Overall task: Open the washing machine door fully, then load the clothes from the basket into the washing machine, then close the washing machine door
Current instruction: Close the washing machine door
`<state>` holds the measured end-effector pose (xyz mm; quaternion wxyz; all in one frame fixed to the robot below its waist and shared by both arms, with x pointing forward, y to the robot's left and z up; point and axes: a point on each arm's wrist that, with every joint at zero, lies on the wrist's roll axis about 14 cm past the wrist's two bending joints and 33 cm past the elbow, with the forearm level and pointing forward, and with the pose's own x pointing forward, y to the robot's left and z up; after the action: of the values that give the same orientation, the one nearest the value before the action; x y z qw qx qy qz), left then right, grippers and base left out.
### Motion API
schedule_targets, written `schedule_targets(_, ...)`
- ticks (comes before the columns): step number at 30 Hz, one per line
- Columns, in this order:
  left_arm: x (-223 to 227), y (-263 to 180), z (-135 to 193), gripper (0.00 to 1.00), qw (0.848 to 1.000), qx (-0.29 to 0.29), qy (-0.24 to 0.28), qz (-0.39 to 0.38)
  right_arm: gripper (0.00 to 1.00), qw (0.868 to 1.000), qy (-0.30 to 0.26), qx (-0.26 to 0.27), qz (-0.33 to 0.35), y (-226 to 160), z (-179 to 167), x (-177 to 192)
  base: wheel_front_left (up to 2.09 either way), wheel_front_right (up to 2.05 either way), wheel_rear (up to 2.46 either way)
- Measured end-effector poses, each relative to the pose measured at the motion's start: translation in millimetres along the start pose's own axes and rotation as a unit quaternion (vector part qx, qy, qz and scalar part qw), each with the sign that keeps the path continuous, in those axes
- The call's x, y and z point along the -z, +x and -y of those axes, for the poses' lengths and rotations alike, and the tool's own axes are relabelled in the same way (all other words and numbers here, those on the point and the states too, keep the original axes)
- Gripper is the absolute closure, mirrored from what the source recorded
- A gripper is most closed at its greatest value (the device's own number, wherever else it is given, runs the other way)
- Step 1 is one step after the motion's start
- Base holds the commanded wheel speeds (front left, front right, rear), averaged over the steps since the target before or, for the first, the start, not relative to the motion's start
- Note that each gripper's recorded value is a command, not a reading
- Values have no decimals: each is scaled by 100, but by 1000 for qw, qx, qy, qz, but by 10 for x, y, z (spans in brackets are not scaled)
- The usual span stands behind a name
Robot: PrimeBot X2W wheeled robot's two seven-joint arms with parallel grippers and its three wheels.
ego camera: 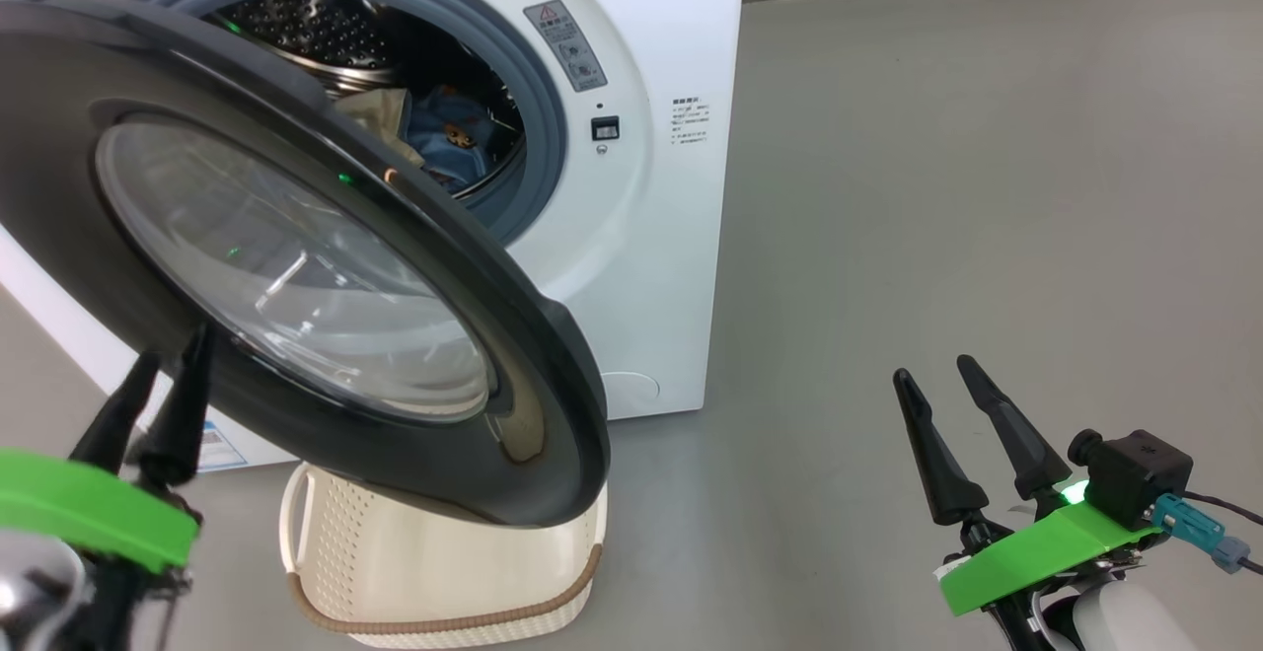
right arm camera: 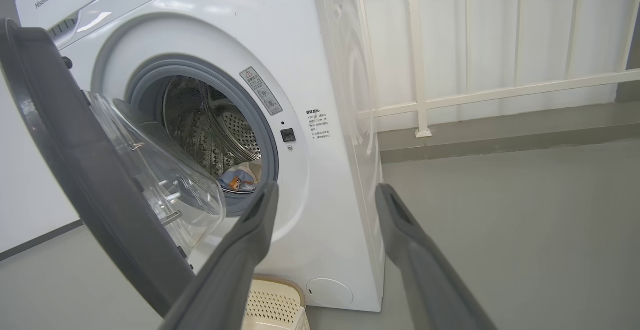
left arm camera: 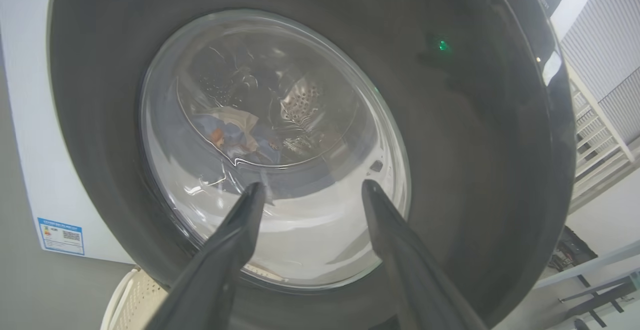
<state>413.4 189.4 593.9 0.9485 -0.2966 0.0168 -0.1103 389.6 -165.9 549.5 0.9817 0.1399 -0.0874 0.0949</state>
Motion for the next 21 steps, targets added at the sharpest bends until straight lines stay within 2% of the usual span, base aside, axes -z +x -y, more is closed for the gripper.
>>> schedule_targets(2, 35, -31, -35, 0, 1000, -10, 20, 17, 0, 1000, 0, 1, 1, -7, 7, -7, 0, 0, 0)
schedule_targets(6, 165, -74, -18, 0, 999, -13, 7, 47, 0, 1000, -1, 3, 2, -17, 20, -17, 0, 0, 0)
schedule_targets(9, 278, -111, -61, 0, 997, -23, 58, 53, 0, 1000, -3, 5, 0, -19, 46, -12, 0, 0, 0)
schedule_targets(15, 329, -143, -128, 0, 991, -36, 71, 105, 0, 1000, -5, 9, -1, -23, 76, -4, 0, 0, 0)
schedule_targets(21, 623, -166, -173, 0, 987, -36, 133, 78, 0, 1000, -6, 14, -4, -32, 121, 14, 0, 0, 0)
